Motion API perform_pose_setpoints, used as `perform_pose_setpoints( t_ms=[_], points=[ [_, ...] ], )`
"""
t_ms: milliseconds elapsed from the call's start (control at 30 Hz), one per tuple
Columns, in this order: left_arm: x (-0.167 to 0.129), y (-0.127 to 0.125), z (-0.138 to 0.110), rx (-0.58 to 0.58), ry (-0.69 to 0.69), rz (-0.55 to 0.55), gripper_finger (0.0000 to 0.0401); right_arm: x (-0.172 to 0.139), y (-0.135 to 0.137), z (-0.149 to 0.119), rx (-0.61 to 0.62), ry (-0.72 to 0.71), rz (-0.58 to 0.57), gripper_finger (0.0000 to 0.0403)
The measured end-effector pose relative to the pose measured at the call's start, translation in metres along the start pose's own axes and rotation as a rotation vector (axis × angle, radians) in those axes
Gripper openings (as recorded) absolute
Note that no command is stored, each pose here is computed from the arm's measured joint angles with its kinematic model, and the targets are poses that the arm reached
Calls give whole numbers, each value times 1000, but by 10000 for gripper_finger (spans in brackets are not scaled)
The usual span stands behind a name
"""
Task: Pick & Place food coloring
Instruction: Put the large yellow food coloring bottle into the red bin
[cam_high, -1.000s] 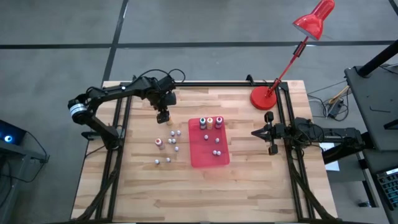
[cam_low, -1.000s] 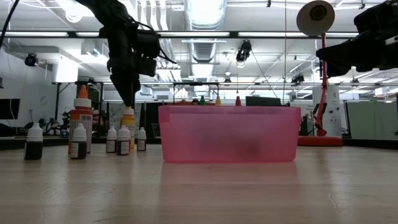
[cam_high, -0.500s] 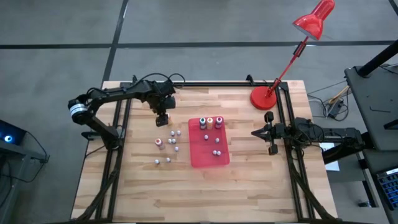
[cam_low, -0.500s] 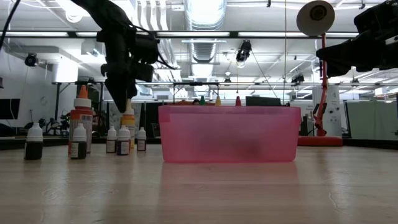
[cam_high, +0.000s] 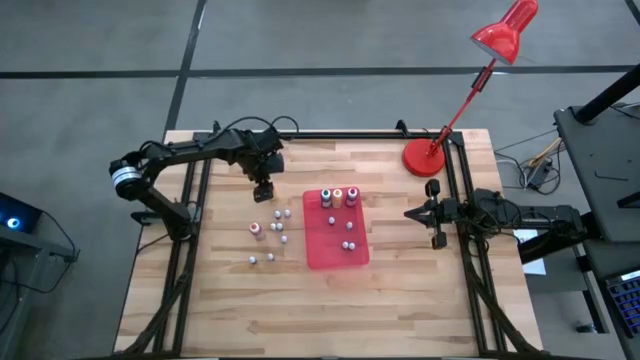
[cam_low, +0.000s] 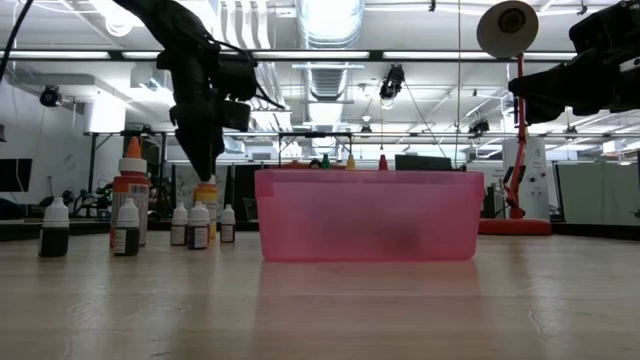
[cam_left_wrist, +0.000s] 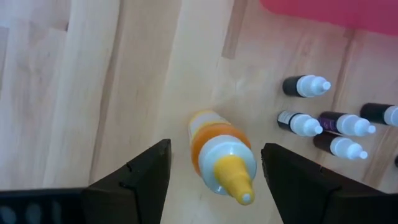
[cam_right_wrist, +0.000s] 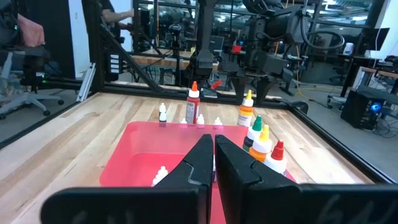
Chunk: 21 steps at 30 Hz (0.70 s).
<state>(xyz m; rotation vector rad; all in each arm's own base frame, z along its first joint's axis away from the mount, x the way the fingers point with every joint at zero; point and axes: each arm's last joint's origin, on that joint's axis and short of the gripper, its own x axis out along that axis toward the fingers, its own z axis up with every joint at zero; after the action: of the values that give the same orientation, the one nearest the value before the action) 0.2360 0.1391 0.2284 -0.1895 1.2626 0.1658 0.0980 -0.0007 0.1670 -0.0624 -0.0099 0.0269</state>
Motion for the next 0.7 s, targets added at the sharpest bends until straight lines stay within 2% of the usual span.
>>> perform_pose_setpoints(
  t_ms=[300,700],
  points=[
    [0,1,0,-31,7,24,211,0,0,0,0,0,0,9],
    [3,1,0,-45,19,21,156,0,0,0,-1,0,0,9]
  ],
)
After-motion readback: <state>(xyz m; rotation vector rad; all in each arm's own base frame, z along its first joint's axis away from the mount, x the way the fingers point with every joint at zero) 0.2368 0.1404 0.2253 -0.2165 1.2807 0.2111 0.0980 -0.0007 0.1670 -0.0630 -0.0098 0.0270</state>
